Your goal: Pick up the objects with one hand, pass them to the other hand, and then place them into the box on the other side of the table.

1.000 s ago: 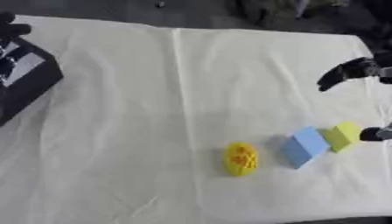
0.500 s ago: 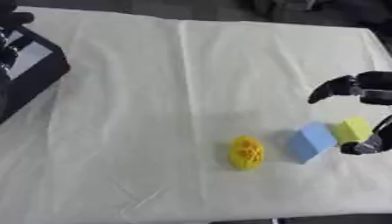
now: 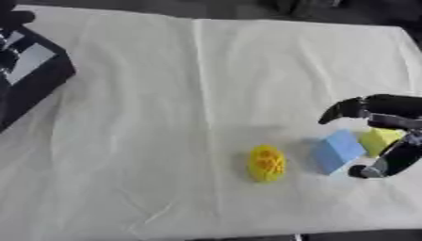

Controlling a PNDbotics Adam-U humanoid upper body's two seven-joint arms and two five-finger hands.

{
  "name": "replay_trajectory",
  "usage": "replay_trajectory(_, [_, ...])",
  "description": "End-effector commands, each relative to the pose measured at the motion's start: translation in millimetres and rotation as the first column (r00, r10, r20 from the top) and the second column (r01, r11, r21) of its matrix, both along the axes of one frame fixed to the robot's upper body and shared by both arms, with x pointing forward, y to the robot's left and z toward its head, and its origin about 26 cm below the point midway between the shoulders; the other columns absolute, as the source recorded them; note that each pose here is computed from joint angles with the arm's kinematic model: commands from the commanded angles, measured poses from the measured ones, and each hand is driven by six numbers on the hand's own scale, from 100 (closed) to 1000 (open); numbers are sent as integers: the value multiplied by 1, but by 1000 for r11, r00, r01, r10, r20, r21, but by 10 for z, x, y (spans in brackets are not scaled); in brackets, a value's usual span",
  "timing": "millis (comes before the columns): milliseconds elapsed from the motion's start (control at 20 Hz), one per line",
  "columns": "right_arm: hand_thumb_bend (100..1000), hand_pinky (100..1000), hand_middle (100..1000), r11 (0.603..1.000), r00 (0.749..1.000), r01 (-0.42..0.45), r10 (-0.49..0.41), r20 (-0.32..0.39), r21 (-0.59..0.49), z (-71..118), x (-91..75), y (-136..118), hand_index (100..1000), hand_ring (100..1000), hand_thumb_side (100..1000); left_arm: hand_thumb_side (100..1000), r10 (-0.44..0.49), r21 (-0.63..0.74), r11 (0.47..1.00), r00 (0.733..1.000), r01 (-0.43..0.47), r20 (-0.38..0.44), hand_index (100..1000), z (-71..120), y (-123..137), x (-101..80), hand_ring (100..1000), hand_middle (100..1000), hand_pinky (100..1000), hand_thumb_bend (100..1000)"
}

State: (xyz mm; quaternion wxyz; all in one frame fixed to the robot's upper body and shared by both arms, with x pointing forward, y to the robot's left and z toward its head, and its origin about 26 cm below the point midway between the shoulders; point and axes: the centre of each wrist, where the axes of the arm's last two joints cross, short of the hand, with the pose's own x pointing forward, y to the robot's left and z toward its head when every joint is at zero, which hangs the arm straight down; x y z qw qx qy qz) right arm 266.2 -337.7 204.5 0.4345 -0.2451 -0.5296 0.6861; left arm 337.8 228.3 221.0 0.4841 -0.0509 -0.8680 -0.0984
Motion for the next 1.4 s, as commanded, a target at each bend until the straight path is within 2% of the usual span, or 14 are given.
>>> replay_trajectory(50, [482, 918, 858, 1000, 1000, 18, -18, 20, -19, 40, -6, 9, 883, 881, 140, 798, -19, 4, 1000, 999, 19, 35, 854, 99, -33, -27, 1000, 722, 950, 100])
replay_trajectory(750, [543, 941, 858, 991, 993, 110, -106, 56, -71, 25, -3, 9, 886, 890, 100, 800, -30, 6, 1000, 999, 30, 45, 854, 141, -67, -27, 1000, 718, 951, 100])
replay_trajectory(1400, [479, 951, 843, 980, 987, 159, -154, 51, -117, -5, 6, 38, 869, 890, 100, 799, -42, 10, 999, 998, 42, 50, 853, 170, -102, -26, 1000, 713, 951, 100])
